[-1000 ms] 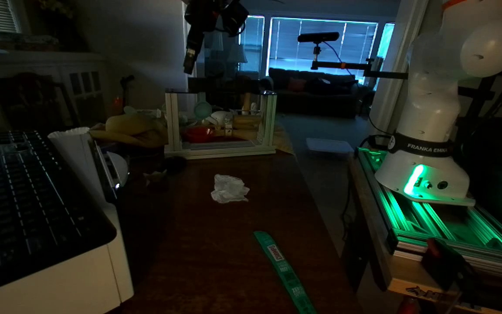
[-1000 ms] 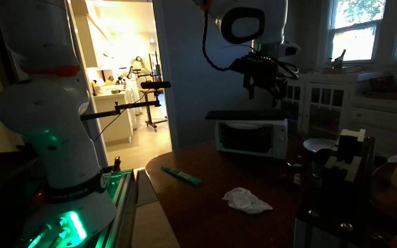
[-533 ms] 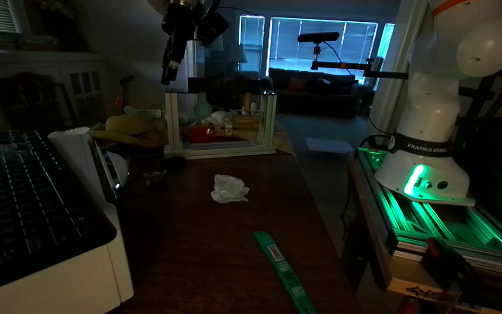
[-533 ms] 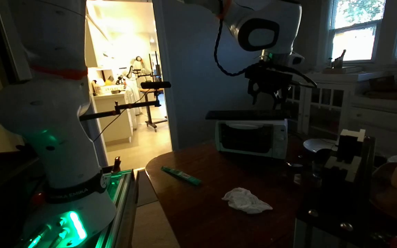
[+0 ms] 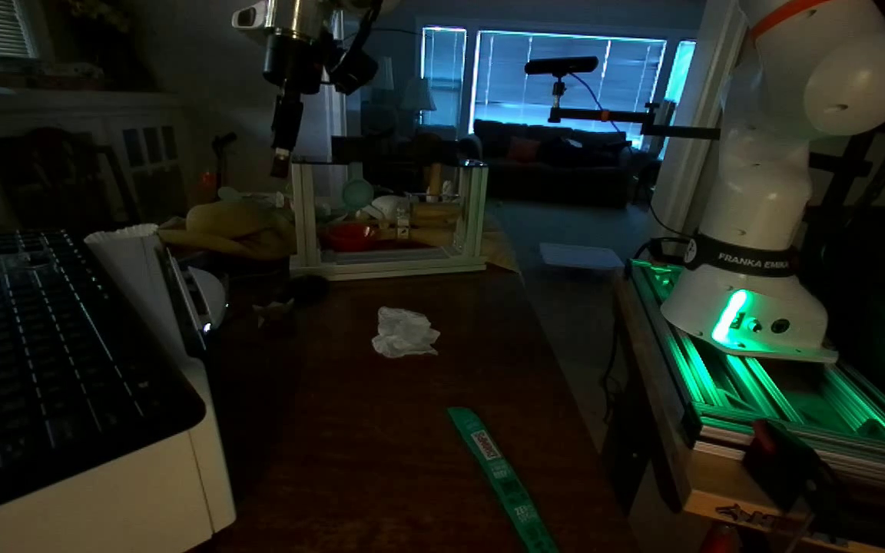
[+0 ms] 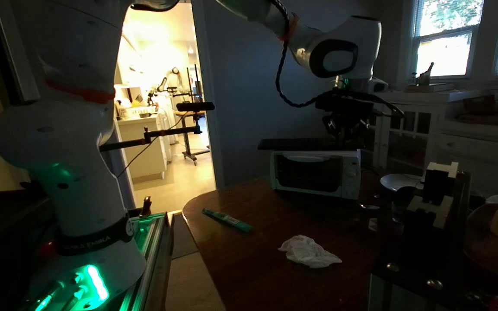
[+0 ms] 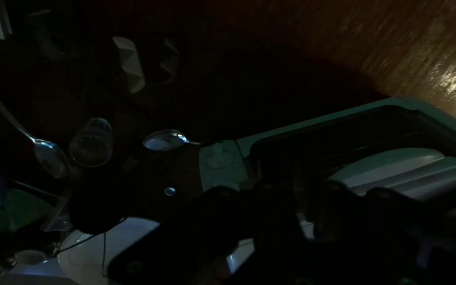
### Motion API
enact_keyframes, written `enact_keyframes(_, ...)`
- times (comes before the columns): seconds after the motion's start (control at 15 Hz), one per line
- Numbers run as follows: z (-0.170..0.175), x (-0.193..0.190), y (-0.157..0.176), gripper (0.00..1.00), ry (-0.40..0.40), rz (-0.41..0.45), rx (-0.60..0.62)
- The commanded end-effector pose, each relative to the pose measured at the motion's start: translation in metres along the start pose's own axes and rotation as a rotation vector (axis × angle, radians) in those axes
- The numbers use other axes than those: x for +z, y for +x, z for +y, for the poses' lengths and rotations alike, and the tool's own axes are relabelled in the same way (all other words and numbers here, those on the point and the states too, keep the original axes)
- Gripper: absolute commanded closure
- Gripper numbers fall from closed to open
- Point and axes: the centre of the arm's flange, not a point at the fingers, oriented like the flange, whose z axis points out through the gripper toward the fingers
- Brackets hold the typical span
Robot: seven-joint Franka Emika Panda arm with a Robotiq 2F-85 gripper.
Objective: Turn the topmost knob on the white oven.
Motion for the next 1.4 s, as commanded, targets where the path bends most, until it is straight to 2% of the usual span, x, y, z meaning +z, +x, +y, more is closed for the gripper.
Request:
enact_keyframes(0.0,0.002,0.023,0.013,1.0,-0.059,-0.006,0.064)
enact_keyframes(0.4,-0.017,0.056,0.033,1.0,-0.119,0.038,0.146)
enact_keyframes(0.53,-0.018,0.047,0.026,0.99,-0.09,0.035,0.134)
enact_keyframes(0.93,-0.023,0.053,0.031,1.0,-0.088,0.036,0.152)
enact_keyframes(1.33,-0.018,0.1,0.04,1.0,-0.039,0.038,0.156)
